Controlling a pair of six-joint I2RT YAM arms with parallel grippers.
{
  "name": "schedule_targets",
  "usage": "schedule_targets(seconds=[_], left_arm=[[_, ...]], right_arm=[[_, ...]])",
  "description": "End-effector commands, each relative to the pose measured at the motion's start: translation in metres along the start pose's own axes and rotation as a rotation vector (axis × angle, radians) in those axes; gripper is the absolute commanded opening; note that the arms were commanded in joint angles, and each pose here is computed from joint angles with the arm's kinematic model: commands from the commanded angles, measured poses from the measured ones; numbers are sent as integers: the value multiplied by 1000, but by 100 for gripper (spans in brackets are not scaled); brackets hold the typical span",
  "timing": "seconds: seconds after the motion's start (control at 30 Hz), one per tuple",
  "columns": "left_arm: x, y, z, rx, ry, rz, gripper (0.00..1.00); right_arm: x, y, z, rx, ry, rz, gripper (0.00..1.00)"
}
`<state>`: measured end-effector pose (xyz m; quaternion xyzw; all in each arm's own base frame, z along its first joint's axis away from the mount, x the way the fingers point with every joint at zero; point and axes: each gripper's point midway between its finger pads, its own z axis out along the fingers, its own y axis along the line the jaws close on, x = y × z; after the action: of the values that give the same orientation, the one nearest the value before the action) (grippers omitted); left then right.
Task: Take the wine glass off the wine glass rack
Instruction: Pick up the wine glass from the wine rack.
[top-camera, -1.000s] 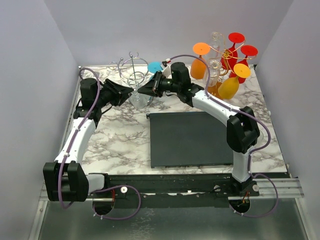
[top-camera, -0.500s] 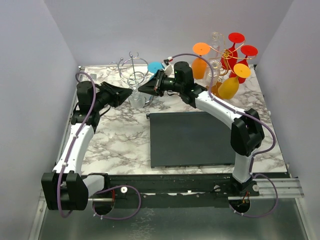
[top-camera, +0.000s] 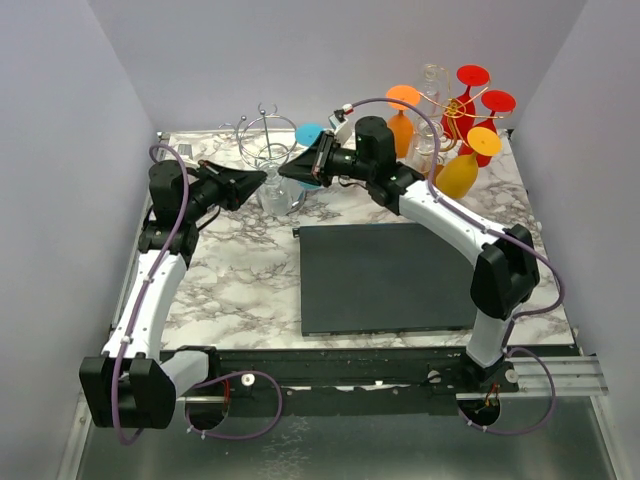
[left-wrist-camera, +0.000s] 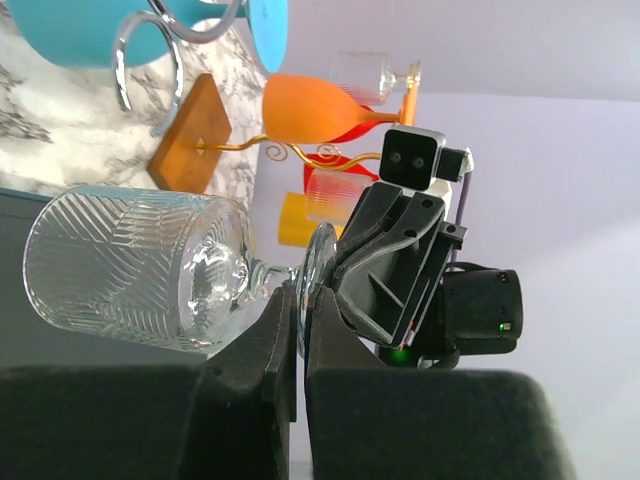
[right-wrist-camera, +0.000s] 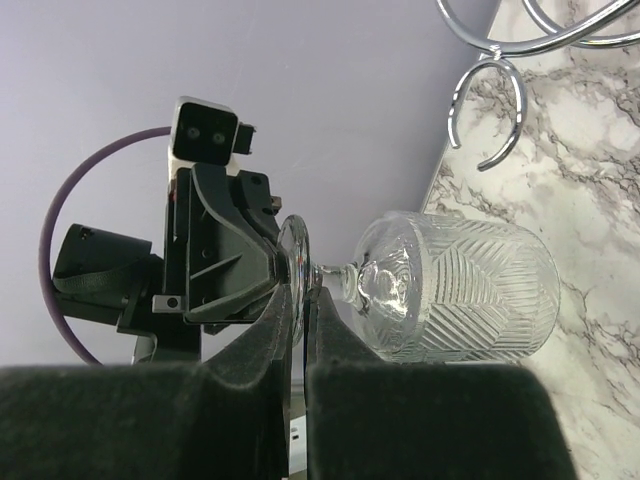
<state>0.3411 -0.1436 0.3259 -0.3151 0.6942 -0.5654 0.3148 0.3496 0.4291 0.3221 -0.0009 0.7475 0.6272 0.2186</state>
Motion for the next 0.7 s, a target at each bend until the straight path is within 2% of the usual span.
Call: schedule_targets(seconds=[0.0, 0.2, 0.4, 0.67], left_arm=[[10, -55, -15, 122, 7, -71, 0], [0, -74, -18, 154, -60, -155, 0], [-6, -98, -21, 211, -90, -177, 0], [-19, -108, -22, 235, -156, -236, 0]], right_arm=[[-2, 55, -14, -83, -48, -129, 2], [-10, 67, -20, -77, -88, -162, 13], [-17, 74, -25, -70, -127, -188, 39], [-39, 81, -51, -41, -266, -222, 65]])
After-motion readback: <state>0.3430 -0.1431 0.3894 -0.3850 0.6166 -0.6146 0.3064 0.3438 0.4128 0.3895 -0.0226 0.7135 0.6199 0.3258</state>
